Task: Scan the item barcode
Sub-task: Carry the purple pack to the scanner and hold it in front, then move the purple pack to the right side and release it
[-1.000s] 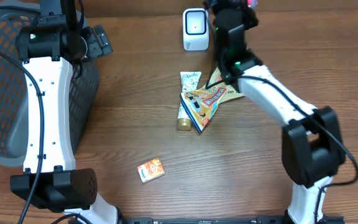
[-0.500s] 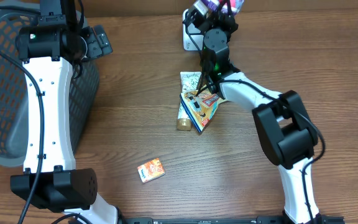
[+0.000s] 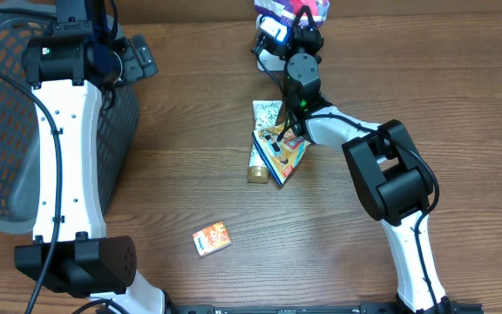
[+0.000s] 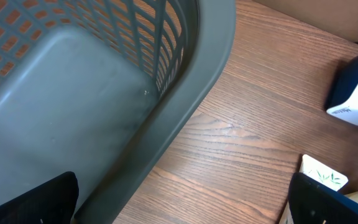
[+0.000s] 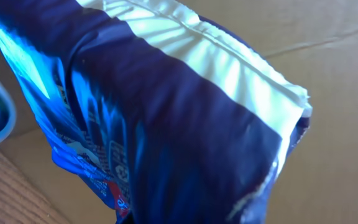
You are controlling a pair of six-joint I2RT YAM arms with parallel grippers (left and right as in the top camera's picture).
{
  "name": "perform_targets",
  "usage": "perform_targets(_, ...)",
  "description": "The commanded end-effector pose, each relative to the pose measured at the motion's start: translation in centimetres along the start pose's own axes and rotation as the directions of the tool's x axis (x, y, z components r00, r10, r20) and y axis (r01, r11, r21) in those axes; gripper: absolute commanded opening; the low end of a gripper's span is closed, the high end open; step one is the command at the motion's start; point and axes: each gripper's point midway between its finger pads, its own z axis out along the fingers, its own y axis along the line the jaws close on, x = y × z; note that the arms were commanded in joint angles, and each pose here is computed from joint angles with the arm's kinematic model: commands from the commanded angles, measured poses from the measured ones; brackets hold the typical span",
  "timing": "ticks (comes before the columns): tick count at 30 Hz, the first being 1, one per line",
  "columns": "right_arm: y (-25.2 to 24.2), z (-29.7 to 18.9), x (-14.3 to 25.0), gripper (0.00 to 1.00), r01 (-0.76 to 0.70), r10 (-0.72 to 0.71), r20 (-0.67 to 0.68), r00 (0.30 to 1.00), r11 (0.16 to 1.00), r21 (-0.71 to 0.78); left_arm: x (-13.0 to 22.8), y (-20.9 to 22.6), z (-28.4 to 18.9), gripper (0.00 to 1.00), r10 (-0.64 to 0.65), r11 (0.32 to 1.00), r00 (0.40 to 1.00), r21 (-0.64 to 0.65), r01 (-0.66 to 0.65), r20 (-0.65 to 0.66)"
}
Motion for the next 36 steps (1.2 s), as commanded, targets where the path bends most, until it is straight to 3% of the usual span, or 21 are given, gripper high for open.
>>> perform_targets(1,0.4,0.8,0.1,0.04,0.047,-0.047,0.046,0.998,0.999,0.003,0.5,-0.1,0.6,1.0,0.005,1.0,1.0,0.001,-0.005,-0.025)
perform_targets(12,1.2,2.0,1.7,0.04,0.116,-0.118,0.101,0.988,0.993,0.032,0.5,-0.1,0.6,1.0,0.005,1.0,1.0,0.001,-0.005,-0.025)
perform_targets(25,0.9,1.8,0.3,0.04,0.099,-0.106,0.187,0.977,0.994,0.045,0.5,-0.1,0.6,1.0,0.005,1.0,1.0,0.001,-0.005,-0.025)
perform_targets(36,-0.6,2.4,-0.6,0.04,-0.04,0.028,0.223,0.974,0.998,0.047,0.5,-0.1,0.6,1.0,0.005,1.0,1.0,0.001,-0.005,-0.025)
